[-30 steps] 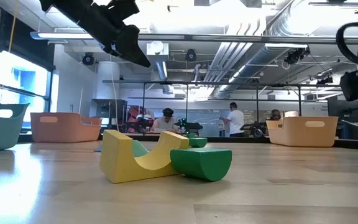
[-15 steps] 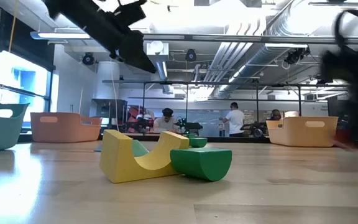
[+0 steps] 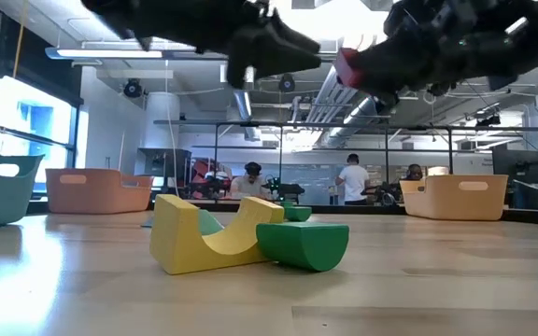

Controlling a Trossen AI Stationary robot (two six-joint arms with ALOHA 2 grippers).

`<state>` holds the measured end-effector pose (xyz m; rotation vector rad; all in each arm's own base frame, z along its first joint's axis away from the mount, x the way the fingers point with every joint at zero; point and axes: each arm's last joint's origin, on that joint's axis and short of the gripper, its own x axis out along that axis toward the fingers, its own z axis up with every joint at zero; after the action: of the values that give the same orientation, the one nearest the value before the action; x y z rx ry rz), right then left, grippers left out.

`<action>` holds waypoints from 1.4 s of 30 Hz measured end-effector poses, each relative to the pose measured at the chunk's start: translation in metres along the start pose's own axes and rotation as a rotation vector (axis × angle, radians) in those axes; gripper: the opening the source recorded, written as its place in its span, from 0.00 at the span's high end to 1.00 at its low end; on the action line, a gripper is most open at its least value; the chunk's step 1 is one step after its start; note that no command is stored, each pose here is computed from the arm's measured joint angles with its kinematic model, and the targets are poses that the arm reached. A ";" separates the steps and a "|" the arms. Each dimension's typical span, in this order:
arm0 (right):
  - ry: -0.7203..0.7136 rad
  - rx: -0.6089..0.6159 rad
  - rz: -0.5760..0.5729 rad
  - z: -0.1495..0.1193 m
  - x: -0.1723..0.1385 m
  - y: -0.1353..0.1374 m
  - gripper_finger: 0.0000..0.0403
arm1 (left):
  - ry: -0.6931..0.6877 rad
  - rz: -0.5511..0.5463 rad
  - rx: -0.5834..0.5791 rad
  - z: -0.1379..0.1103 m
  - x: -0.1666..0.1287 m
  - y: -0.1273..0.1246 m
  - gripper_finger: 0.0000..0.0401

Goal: Sort blocks by size
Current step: Put the red half circle block into the orange bin

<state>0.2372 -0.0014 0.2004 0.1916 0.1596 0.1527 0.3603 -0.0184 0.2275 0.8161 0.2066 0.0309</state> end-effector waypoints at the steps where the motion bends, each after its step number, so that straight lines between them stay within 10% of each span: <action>1: -0.014 -0.015 0.004 0.002 -0.001 -0.005 0.68 | -0.016 -0.002 -0.002 0.002 0.006 0.003 0.47; 13: -0.061 -0.049 0.042 0.010 -0.006 -0.023 0.68 | -0.006 0.001 0.052 -0.003 0.042 0.008 0.37; 32: -0.035 -0.039 0.027 0.007 -0.005 -0.023 0.68 | 0.005 -0.021 0.043 0.001 0.041 0.001 0.59; 42: 0.001 0.073 -0.055 0.004 -0.007 -0.030 0.35 | 0.093 0.067 0.022 0.006 0.039 -0.003 0.60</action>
<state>0.2347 -0.0322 0.1998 0.2600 0.1715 0.0926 0.3992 -0.0205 0.2229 0.8442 0.2680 0.1298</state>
